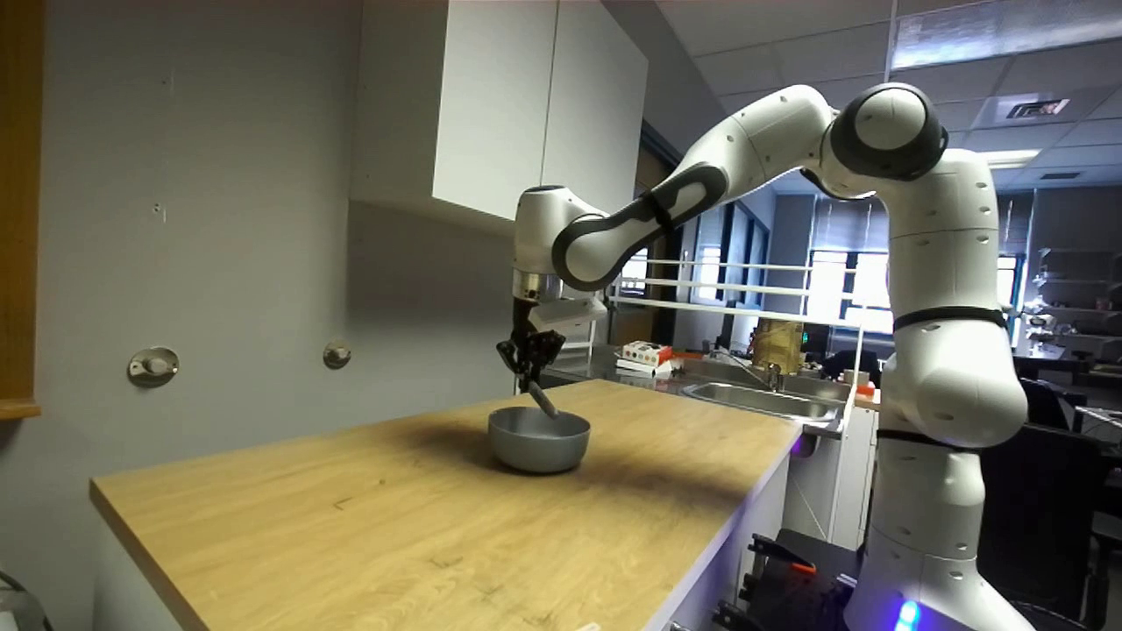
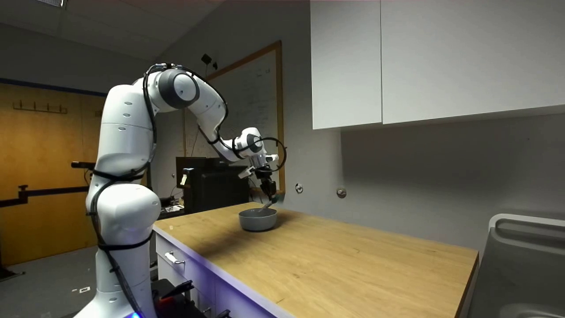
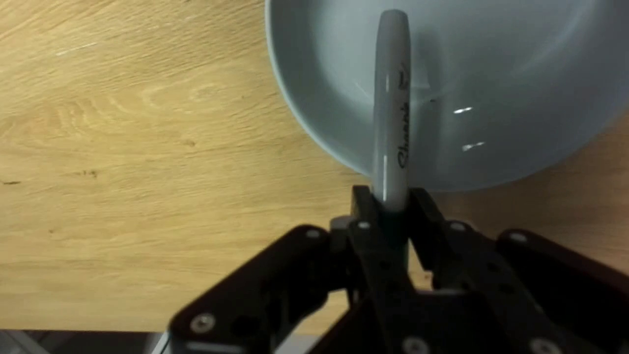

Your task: Put the marker in the bowl

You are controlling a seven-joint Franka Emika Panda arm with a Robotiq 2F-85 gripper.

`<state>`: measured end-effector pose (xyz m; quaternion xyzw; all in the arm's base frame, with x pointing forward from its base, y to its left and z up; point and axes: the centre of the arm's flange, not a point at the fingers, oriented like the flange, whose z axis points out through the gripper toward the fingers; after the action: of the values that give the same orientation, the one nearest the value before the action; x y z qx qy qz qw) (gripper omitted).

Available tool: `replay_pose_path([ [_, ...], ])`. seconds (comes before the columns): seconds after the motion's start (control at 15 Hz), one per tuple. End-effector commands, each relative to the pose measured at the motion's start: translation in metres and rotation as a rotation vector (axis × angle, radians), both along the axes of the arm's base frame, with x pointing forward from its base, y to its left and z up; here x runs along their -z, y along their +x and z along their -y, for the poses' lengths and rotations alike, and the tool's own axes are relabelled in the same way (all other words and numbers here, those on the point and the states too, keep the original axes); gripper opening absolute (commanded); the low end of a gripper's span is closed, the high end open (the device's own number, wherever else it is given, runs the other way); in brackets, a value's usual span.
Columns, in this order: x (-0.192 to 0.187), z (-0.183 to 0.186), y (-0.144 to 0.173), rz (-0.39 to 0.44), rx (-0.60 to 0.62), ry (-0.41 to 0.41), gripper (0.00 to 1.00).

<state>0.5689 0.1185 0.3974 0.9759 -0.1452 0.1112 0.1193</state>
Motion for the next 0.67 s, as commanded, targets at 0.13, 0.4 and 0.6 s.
replay_pose_path([
  [0.13,0.039,0.003,0.016,-0.093,-0.009,0.023,0.54],
  [0.4,0.047,-0.003,0.010,-0.153,-0.049,-0.009,0.83],
  [0.6,0.055,-0.002,0.004,-0.132,-0.037,-0.011,0.81],
])
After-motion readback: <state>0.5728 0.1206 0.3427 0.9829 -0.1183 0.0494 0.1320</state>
